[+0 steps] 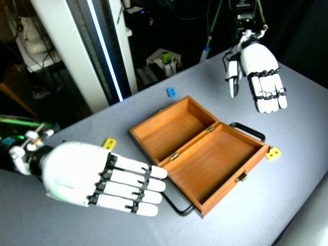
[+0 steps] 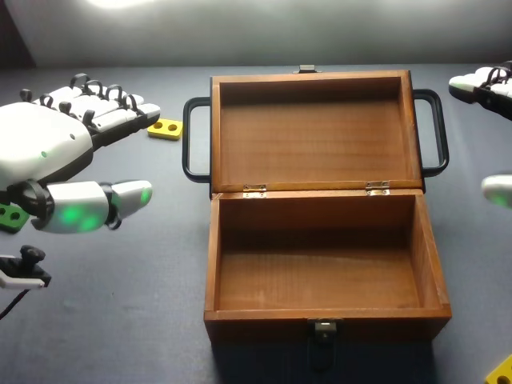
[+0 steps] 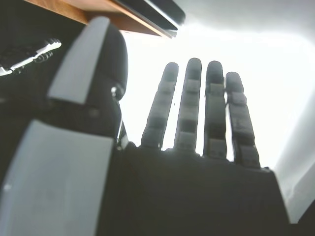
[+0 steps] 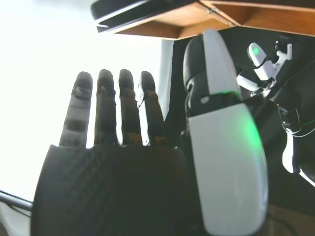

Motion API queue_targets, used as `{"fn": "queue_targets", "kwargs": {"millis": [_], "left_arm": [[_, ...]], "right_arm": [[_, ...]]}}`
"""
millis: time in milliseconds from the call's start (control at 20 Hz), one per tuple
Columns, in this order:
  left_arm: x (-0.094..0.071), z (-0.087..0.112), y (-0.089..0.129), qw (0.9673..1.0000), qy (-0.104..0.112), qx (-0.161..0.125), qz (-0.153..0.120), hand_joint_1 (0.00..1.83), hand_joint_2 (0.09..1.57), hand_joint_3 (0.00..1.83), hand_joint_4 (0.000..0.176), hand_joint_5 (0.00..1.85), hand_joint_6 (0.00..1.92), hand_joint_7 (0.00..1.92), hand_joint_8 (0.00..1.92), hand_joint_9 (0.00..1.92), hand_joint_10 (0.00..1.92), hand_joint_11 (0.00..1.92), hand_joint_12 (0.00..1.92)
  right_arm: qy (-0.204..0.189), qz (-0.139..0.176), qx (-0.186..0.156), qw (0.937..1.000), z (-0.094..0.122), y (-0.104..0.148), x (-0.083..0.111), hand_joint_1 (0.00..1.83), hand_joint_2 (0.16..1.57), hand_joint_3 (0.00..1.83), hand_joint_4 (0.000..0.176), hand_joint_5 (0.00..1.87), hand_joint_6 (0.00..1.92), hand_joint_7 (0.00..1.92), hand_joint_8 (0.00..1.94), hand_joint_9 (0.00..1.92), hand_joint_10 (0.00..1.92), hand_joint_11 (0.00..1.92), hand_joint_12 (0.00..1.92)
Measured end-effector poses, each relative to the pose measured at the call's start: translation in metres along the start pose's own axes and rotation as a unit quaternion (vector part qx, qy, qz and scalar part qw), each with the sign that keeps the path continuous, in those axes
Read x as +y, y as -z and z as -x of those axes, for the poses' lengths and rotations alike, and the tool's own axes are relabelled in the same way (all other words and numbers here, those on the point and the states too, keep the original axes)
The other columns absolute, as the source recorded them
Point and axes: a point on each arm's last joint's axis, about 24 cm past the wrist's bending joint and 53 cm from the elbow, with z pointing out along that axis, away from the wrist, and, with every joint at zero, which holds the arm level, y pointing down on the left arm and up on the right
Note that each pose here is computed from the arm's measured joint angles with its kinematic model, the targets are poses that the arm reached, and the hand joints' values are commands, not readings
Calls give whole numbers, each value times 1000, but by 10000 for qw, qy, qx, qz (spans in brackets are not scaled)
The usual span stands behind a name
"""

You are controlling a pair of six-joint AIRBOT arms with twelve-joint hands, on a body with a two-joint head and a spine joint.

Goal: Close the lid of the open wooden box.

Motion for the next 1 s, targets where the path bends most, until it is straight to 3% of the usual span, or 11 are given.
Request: {"fn": "queue_targets", "kwargs": {"millis": [100,400,650,1000], "left_arm": [[0,0,0,10000,-1,1,7,0,1365,1,0,78,0,97,0,70,0,0,207],[10,-5,-12,9999,23,96,131,0,1366,0,0,138,5,122,3,79,1,6,83],[22,-8,-30,9985,-247,304,374,0,1355,0,0,189,6,163,8,136,12,66,134],[40,-23,-46,9945,-382,667,709,0,1317,0,0,113,6,110,6,87,5,26,122]], "right_arm": [[3,7,2,10000,0,0,0,134,1241,0,0,45,4,54,0,38,0,88,56],[95,-180,32,9998,4,-2,-12,164,1249,1,0,36,1,46,1,12,0,57,28],[195,-596,34,9980,14,-11,-38,173,1252,3,0,32,5,35,5,0,0,43,18],[223,-1145,203,9930,6,-25,-73,159,1254,0,0,25,0,22,0,0,0,80,27]]}}
